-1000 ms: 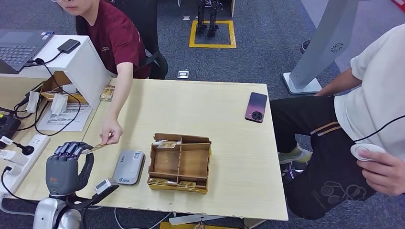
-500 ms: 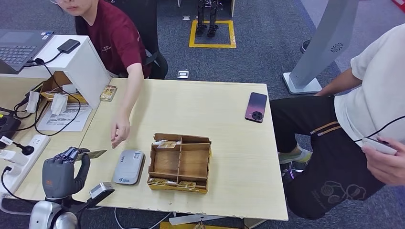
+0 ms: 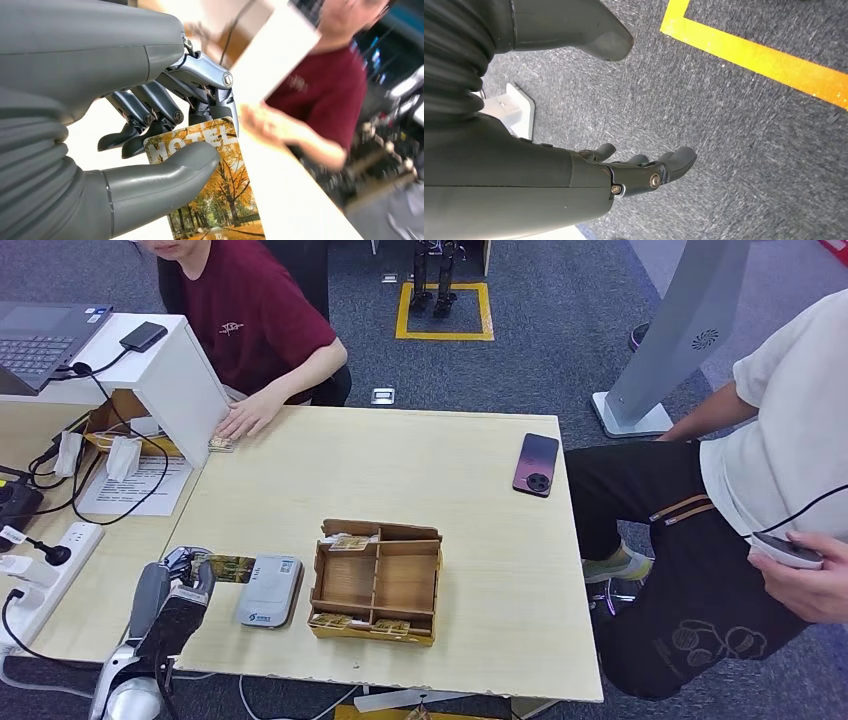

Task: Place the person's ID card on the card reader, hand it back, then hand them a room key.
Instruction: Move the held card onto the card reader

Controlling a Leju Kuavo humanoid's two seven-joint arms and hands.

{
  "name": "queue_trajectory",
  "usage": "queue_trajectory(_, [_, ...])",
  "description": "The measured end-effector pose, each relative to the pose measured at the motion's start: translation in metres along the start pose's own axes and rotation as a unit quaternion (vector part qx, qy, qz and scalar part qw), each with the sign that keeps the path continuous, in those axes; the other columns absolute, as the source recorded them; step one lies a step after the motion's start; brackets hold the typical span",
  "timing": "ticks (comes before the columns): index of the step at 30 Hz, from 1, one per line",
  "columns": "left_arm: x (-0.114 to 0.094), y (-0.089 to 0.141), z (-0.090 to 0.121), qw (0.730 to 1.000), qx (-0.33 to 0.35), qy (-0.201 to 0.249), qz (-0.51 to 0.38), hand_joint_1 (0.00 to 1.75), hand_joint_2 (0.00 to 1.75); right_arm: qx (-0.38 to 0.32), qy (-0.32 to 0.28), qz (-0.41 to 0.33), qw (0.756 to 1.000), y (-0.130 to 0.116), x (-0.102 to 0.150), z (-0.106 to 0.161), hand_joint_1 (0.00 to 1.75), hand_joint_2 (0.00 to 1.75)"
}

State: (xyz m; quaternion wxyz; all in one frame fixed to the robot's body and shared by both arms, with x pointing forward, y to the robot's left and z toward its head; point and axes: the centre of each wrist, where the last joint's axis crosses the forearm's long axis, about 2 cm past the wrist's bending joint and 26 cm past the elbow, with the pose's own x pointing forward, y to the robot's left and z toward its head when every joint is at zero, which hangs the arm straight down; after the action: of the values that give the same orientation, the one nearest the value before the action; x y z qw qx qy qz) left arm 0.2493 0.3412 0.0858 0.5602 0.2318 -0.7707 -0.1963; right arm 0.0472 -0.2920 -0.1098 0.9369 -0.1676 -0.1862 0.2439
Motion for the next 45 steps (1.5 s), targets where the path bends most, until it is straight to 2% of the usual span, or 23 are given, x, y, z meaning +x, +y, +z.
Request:
queue_trajectory(8, [0.003,-0.001,-0.008,0.997,-0.025,0.035,0.065,1.75,1.75,-0.003,0.002,-0.003,1.0,0.0,0.0,0.0,0.0,1.75])
queue_trajectory(16, [0.006,0.001,-0.021,0.997,-0.018,0.054,0.045,1.75,1.75,-0.003,0.003,-0.005,1.0,0.001,0.0,0.0,0.0,1.75])
queue_trajectory(25, [0.007,-0.014,-0.031,0.998,-0.016,0.067,-0.007,1.75,1.75,-0.001,0.003,-0.003,1.0,0.002,0.0,0.001,0.0,1.75])
queue_trajectory(32, [0.002,-0.028,-0.03,0.996,-0.032,0.082,-0.032,1.75,1.75,-0.002,0.005,-0.005,1.0,0.002,0.0,0.001,0.0,1.75])
queue_trajectory(45, [-0.004,-0.029,-0.029,0.995,-0.035,0.089,-0.012,1.75,1.75,-0.002,0.007,-0.008,1.0,0.002,0.0,0.001,0.0,1.75])
